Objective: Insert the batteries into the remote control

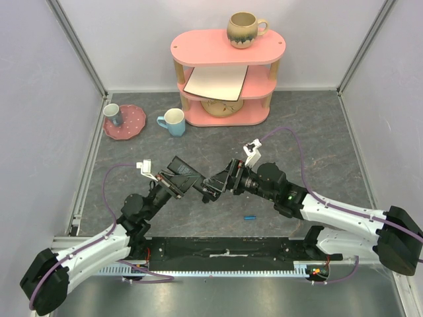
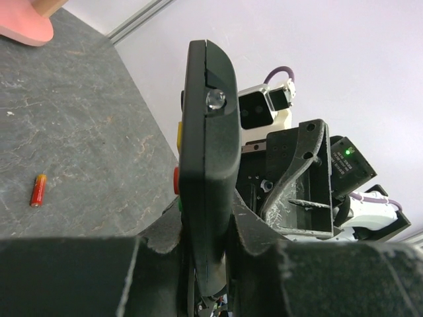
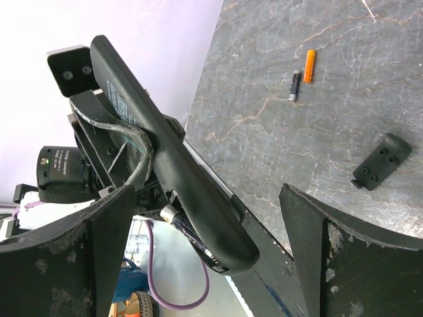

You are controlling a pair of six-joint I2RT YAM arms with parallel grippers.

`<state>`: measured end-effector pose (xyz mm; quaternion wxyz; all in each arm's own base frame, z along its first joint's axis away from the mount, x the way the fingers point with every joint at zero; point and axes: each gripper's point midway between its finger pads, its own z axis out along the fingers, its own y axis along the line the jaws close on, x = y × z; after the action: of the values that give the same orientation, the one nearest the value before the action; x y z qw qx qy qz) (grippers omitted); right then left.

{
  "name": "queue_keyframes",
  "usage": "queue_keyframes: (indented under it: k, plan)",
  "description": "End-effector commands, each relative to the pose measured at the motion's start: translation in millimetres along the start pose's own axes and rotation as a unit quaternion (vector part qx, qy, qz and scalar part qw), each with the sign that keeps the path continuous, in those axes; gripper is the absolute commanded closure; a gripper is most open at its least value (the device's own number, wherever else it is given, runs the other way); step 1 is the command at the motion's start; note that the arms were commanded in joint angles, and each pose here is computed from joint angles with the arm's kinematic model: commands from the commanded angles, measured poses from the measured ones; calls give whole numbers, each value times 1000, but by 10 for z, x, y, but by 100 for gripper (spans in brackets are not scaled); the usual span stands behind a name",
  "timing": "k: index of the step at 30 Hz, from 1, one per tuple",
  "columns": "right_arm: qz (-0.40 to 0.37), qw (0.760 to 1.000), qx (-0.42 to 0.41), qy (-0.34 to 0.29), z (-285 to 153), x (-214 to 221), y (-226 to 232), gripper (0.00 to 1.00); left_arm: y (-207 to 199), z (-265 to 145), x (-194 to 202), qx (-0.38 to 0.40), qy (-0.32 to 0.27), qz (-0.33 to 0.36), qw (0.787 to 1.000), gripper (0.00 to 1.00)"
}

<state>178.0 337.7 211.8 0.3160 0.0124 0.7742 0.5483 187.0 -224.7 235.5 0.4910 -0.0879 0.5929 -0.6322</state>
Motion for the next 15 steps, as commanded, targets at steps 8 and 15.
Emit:
queue_keyframes:
  k: [8,15]
  plan:
    - [-146,987,53,-46,-256,-420,119,5,148,4,88,-36,21,-6,999,98]
    - [-292,954,72,-19,-406,-614,301,44,230,9,217,-54,55,-12,997,98]
